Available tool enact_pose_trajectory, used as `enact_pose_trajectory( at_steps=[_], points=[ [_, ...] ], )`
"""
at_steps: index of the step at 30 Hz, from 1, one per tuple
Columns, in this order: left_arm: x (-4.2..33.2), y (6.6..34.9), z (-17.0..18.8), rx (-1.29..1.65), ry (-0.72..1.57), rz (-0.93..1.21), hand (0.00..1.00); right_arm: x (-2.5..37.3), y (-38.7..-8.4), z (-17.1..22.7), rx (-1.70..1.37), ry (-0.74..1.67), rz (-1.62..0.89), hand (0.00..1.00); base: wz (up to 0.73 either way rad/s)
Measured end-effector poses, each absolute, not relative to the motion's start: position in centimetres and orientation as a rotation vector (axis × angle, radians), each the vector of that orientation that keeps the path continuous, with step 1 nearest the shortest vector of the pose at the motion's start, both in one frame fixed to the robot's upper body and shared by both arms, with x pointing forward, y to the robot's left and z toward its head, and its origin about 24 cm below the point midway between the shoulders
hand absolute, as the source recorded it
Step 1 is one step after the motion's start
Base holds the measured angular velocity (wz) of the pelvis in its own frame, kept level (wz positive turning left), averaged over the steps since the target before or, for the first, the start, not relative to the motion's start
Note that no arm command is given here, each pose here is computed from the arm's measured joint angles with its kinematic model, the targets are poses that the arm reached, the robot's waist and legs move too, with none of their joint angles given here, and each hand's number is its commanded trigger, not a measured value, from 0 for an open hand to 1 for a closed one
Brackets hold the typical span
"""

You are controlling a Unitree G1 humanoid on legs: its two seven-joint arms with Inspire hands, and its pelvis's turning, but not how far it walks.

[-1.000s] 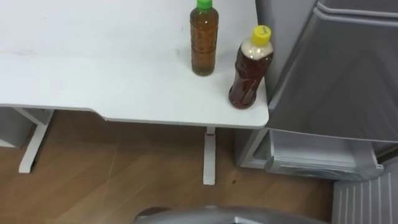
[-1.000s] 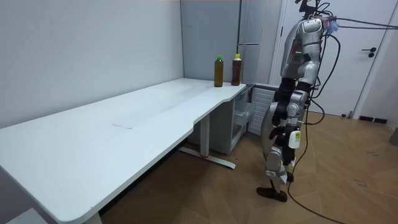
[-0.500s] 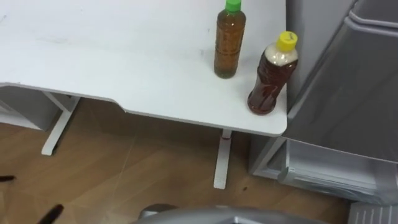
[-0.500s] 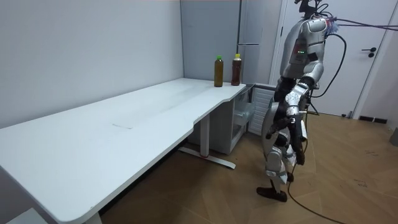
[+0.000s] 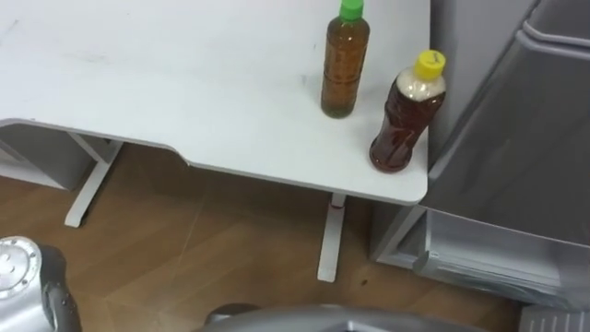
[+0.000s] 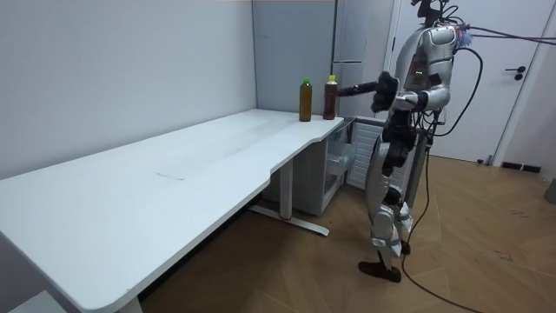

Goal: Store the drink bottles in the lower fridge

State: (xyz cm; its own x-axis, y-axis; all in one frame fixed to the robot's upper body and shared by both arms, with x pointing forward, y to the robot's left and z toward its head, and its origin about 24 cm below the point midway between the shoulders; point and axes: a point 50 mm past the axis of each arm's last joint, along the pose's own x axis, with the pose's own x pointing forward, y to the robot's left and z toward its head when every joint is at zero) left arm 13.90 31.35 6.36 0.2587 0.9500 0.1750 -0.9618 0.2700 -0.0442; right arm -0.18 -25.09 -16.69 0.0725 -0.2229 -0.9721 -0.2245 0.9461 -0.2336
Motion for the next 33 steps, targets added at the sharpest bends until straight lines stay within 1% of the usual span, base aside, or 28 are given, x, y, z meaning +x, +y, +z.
enact_pose_trajectory(
  at_steps=[5,7,12,14,16,19,25,28,33],
  points=[
    [16.0,28.4,9.5,0.085,-0.326,1.049,0.0,-0.6,-24.8,-16.8,-0.341,1.537,0.041,0.0,0.08],
    [16.9,27.2,10.5,0.095,-0.37,0.911,0.0,-0.6,-24.7,-16.9,-0.348,1.535,0.068,0.0,0.0],
    [18.0,24.9,11.9,0.079,-0.435,0.689,0.0,-0.2,-24.7,-16.9,-0.338,1.527,0.087,0.0,0.02],
    [18.5,23.9,11.8,0.067,-0.429,0.609,0.0,-0.2,-24.7,-16.9,-0.338,1.531,0.1,0.0,0.05],
    [19.1,22.2,11.5,0.054,-0.411,0.482,0.0,-0.5,-24.6,-16.9,-0.328,1.546,0.119,0.0,-0.02],
    [19.5,20.8,11.1,0.046,-0.393,0.372,0.0,-0.7,-24.3,-17.0,-0.314,1.567,0.145,0.0,-0.02],
    [19.9,17.9,10.2,-0.026,-0.341,0.134,0.0,0.6,-24.1,-17.1,-0.341,1.562,0.178,0.0,-0.12],
    [20.0,17.5,10.0,-0.062,-0.321,0.057,0.0,1.1,-24.0,-17.1,-0.345,1.551,0.177,0.0,-0.05],
    [20.1,17.1,9.7,-0.085,-0.291,0.004,0.0,1.2,-23.9,-17.2,-0.355,1.555,0.162,0.0,-0.06]
  ],
)
